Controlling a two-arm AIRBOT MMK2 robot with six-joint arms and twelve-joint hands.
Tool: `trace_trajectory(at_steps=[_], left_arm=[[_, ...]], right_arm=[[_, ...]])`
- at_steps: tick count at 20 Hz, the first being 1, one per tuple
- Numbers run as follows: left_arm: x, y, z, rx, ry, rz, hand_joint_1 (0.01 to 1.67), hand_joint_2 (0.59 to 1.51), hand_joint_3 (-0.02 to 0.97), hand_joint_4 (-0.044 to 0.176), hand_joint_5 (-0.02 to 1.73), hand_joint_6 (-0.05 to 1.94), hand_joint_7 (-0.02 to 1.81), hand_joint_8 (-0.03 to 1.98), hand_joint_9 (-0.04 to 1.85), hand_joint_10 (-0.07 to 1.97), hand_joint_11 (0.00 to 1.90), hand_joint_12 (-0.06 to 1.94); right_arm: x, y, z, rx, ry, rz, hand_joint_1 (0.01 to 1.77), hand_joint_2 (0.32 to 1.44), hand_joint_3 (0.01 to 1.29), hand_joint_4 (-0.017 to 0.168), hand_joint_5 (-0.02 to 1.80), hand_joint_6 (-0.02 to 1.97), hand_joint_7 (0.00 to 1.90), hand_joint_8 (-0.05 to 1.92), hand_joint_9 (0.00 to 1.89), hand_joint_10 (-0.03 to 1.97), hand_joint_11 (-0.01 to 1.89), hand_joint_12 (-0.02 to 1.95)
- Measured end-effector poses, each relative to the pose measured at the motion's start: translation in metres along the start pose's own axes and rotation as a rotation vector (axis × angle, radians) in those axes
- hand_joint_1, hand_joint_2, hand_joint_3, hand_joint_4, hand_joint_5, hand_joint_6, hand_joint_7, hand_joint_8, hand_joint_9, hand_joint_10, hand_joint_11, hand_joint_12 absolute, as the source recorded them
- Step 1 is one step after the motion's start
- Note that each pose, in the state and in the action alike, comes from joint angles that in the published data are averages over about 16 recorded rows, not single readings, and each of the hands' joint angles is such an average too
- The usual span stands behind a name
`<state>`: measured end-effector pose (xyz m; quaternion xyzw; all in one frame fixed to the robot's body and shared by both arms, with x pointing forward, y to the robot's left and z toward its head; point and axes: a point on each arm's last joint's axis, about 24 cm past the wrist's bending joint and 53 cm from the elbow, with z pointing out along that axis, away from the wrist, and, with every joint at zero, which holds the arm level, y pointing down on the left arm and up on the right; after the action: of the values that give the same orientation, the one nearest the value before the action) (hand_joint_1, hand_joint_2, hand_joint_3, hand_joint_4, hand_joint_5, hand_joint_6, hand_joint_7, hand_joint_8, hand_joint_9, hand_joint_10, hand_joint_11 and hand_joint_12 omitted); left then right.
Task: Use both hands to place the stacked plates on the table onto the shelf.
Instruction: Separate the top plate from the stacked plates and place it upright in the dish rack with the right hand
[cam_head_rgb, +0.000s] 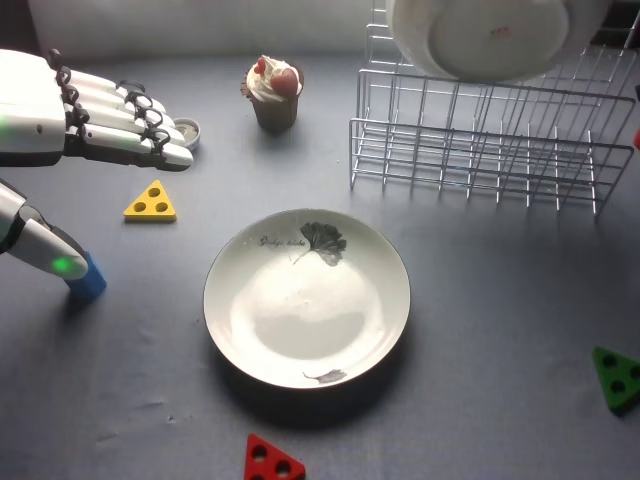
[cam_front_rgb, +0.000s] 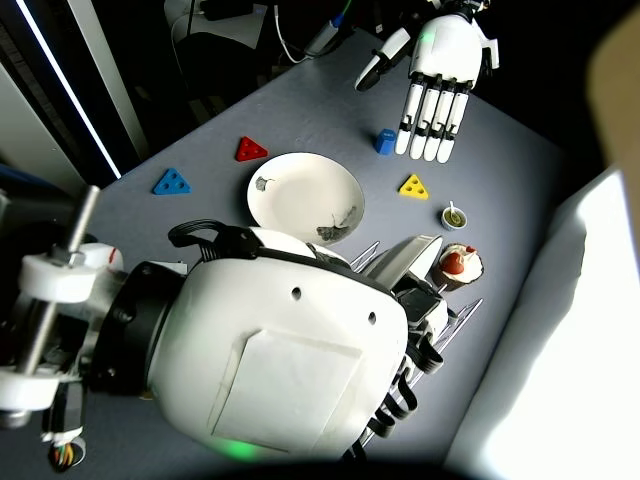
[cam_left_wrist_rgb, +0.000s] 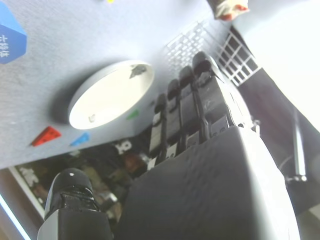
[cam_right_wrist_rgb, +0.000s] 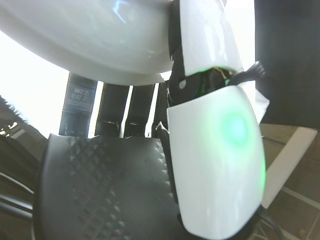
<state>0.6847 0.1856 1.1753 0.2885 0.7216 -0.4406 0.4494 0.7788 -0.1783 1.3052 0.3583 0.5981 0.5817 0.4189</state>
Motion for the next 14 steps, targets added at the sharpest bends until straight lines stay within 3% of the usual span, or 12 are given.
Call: trace_trajectory(at_steps=[14], left_arm=[[0.002,-0.009,0.003,0.03,0.008,-0.013,0.09,1.017,0.0,0.001,0.12,0.01,0.16,0.01,0.16,0.01,0.21,0.02]], right_arm=[[-0.015,-0.022,0.003,0.043,-0.032,0.023,1.48,0.95,0.01,-0.011,0.88,0.93,1.03,0.69,1.13,0.73,0.93,1.43]])
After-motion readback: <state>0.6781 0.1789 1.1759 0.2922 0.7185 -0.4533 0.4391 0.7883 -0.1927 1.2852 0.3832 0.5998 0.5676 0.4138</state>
